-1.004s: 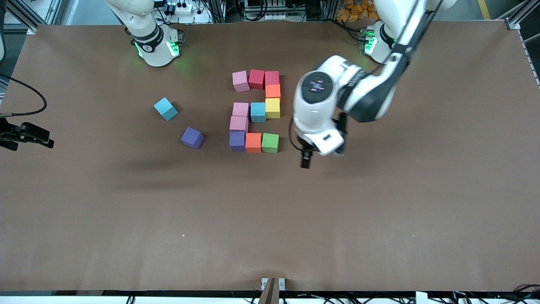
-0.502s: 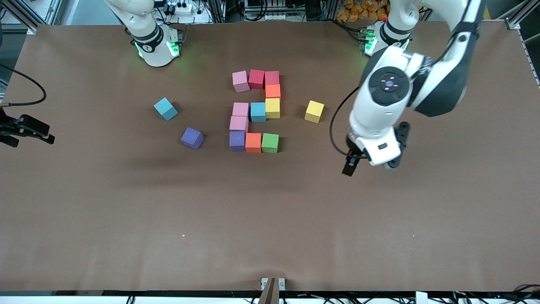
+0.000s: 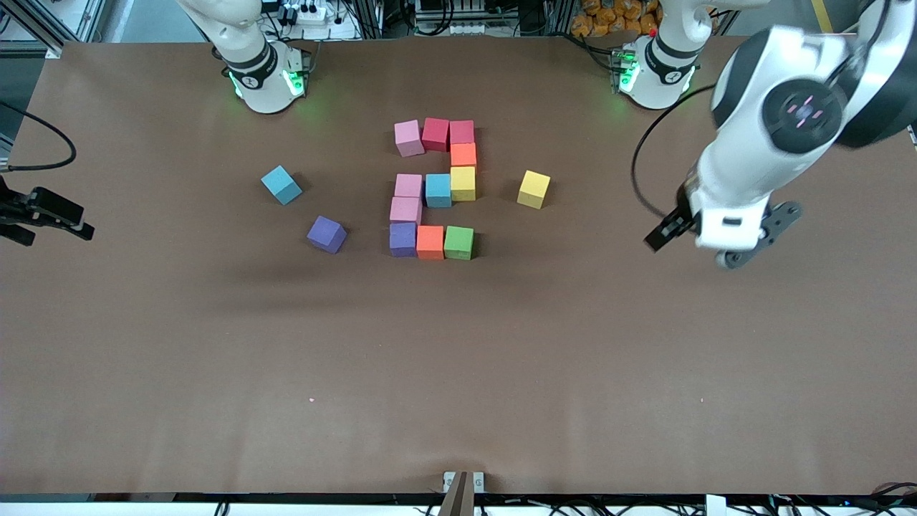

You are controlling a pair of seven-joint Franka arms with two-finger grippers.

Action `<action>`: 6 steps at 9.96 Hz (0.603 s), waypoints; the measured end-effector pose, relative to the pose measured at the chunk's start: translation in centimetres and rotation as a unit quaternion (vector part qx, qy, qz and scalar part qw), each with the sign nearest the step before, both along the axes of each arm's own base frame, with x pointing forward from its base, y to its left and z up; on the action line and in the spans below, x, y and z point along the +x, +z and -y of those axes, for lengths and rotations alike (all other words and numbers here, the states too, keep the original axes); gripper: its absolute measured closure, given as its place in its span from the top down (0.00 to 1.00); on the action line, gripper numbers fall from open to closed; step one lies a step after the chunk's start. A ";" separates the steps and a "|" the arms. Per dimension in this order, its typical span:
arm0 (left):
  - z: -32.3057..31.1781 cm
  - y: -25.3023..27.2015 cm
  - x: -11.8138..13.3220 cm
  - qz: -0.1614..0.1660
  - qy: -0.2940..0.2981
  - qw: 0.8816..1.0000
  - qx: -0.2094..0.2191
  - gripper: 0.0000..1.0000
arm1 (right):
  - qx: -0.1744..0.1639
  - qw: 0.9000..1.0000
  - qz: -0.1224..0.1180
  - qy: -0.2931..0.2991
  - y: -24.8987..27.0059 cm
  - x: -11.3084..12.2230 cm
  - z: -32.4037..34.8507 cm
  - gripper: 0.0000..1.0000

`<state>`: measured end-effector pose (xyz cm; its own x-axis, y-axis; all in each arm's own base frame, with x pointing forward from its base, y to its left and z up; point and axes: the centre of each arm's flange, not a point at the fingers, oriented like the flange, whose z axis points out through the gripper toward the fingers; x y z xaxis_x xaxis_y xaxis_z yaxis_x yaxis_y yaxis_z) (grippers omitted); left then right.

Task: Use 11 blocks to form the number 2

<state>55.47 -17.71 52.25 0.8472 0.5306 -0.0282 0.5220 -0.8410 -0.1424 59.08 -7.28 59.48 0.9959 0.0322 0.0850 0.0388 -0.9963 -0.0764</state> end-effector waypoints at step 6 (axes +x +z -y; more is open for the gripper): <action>-7.7 9.0 -2.9 0.036 -0.195 0.980 -0.018 1.00 | -0.003 1.000 0.011 -0.009 1.2 -0.2 1.0 1.00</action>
<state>52.60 -9.97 61.24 0.9858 0.1656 0.0273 0.1674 -0.9823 -0.0838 58.85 -8.24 60.65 0.9942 0.0154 0.1066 0.0229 -0.9974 -0.0689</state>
